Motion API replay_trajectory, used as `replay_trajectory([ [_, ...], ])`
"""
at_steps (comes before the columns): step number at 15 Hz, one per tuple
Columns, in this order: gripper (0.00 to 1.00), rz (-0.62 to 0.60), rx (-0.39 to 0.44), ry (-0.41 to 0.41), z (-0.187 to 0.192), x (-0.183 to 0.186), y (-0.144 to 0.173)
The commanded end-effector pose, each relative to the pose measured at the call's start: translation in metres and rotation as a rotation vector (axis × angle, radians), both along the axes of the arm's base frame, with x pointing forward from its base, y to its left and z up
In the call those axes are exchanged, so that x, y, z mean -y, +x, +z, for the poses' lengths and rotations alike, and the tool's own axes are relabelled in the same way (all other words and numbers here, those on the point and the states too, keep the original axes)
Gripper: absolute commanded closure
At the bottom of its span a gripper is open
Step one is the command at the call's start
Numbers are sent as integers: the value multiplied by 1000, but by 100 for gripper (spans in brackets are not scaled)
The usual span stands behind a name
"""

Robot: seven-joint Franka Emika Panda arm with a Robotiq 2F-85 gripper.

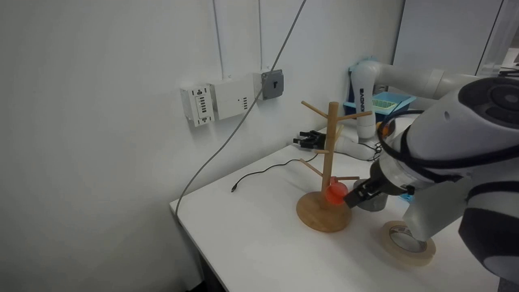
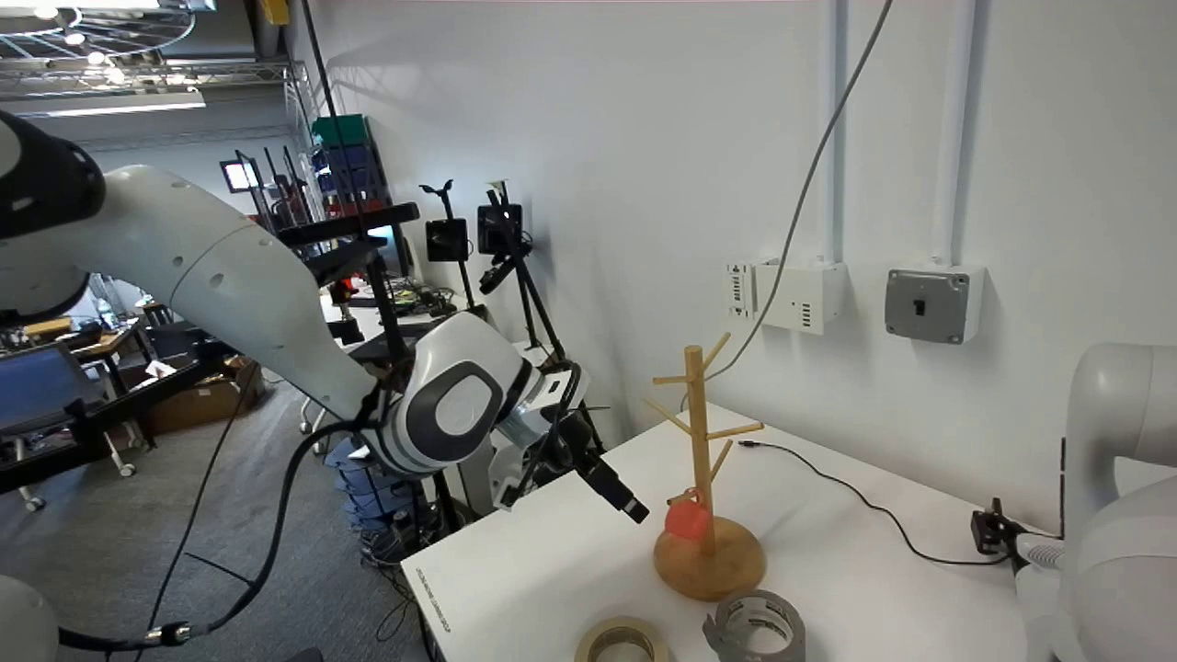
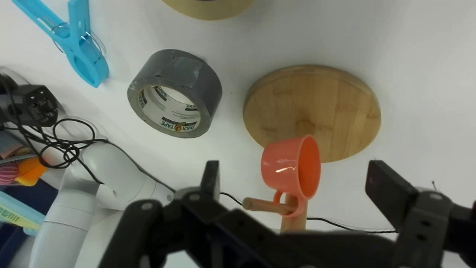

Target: Pick the orange cup and hang it on the wooden stand

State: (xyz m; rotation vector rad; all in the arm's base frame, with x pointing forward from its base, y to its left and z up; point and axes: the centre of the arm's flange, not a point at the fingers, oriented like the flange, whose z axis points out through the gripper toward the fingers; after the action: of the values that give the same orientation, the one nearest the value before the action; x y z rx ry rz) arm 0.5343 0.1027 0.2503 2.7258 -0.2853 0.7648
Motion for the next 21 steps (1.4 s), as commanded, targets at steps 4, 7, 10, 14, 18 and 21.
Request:
replay_trajectory([
  [4, 0, 86, -60, 124, 37, 18, -37],
  [7, 0, 112, -70, 155, 44, 22, -49],
  [10, 0, 135, -68, 176, 50, 26, -59],
  [14, 0, 153, -51, 187, 64, 33, -68],
  [18, 0, 163, -33, 191, 77, 45, -75],
  [21, 0, 163, -20, 190, 84, 53, -82],
])
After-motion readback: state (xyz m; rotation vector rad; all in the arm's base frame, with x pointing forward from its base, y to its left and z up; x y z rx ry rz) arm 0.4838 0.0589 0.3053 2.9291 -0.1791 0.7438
